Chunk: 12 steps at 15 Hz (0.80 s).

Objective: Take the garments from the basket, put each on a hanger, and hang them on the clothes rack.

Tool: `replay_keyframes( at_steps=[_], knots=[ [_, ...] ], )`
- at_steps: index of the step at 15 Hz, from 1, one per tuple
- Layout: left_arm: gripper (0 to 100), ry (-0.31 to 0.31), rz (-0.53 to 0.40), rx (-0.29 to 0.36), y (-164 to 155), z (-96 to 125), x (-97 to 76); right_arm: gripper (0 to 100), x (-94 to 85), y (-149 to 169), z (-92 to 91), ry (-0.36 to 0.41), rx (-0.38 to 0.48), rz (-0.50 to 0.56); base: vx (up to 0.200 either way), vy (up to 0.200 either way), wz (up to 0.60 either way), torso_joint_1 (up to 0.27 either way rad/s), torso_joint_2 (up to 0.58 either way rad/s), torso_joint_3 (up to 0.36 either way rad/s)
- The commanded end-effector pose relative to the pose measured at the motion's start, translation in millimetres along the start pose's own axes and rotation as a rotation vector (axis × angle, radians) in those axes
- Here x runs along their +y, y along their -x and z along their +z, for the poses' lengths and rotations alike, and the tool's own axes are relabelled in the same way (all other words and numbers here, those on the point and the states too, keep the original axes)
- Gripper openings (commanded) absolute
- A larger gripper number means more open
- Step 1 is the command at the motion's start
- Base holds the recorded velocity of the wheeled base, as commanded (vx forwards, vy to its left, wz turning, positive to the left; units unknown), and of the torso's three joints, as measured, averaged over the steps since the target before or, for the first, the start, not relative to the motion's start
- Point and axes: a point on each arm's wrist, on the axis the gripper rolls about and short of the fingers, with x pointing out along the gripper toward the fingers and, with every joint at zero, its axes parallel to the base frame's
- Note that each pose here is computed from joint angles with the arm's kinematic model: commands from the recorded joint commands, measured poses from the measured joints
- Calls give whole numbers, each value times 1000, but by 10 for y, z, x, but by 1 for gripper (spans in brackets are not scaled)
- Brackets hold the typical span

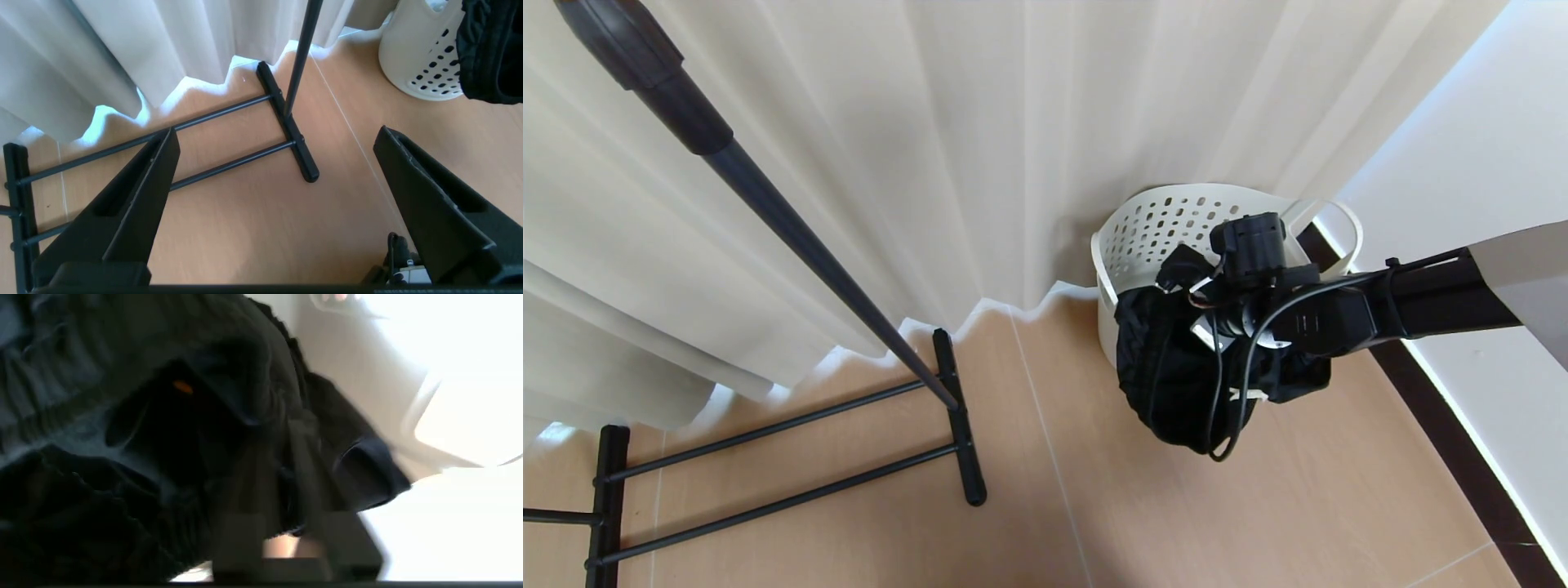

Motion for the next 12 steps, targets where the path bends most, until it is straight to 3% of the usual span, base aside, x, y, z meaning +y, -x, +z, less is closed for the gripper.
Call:
replay_keyframes(
  at_steps=[1,6,8,10,12],
  knots=[
    [100,0,0,-1,0,0,0,0,-57,113,-9,-81,-11,8,0,0,0,0,0,0],
    [100,0,0,-1,0,0,0,0,-309,1033,-169,-324,-121,60,0,0,0,0,0,0],
    [100,0,0,-1,0,0,0,0,-419,1728,-314,-447,-240,109,0,0,0,0,0,0],
    [100,0,0,-1,0,0,0,0,-435,2188,-438,-509,-337,169,0,0,0,0,0,0],
    [100,0,0,-1,0,0,0,0,-415,2534,-585,-524,-415,228,0,0,0,0,0,0]
  ],
)
